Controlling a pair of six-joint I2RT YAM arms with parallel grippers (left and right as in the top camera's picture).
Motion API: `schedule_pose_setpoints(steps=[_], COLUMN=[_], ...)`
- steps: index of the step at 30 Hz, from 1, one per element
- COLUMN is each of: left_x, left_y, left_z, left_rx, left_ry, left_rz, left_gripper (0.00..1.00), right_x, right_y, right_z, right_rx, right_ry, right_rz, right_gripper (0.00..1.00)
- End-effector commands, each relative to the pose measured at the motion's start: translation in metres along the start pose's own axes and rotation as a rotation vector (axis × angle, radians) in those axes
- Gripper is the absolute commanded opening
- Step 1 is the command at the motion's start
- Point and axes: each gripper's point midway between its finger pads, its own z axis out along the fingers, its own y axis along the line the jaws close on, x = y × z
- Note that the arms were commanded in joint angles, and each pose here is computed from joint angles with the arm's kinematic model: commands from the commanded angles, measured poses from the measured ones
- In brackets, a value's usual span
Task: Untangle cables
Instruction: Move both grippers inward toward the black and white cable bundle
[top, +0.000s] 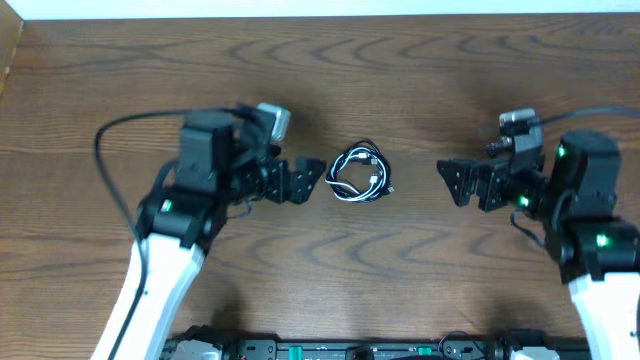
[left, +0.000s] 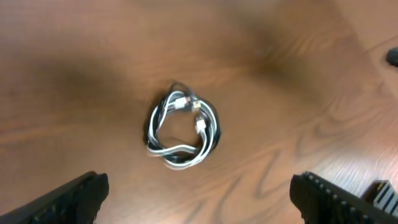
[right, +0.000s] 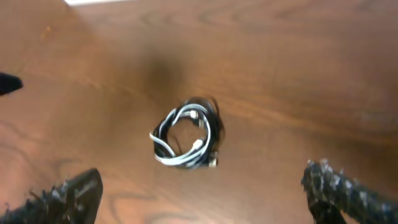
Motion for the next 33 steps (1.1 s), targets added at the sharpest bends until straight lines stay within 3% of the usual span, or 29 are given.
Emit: schedule_pose_setpoints(steps=[1,6,11,13,18,22,24,33], left_x=[-0.007,0.005,0.023,0.028,0.040,0.043,0.043,0.070], left_y=[0.012,0.027,0.040,0.046,0.062,0.072,0.076,0.078], left_z=[0.014,0.040,0.063,0.073,0.101,0.119,0.127,0.149], left_rx=[-0.072,-0.081,-0.088,-0.090,-0.107,-0.118,-0.126,-0.202], left_ry=[0.056,0.138,0.224,0.245,0.291,0.292,0.285,0.343], left_rz=[-0.016,-0.030,-0.050,-0.059,-0.159,-0.230,-0.285,-0.714], left_gripper=[0.98,0.98,0.98,0.98,0.96,0.85,0.80,0.76], right_x=[-0.005,0.008,0.001,-0.005,0.002,0.022,0.031,0.062], right_y=[0.001,-0.005,0.002,0.010,0.019,0.017,0.014,-0.007], right_z=[0.007,0.025,0.038,0.043,0.061,0.079,0.085,0.109], right_rx=[-0.006,-0.009,-0.076,-0.132,-0.119,0.000,0.058,0.261], right_ry=[0.054,0.138,0.137,0.126,0.156,0.221,0.246,0.316], right_rz=[0.013,0.076,0.289,0.274,0.202,0.242,0.270,0.441], right_gripper=[0.99,0.99,0.99,0.99,0.87,0.80,0.75,0.65])
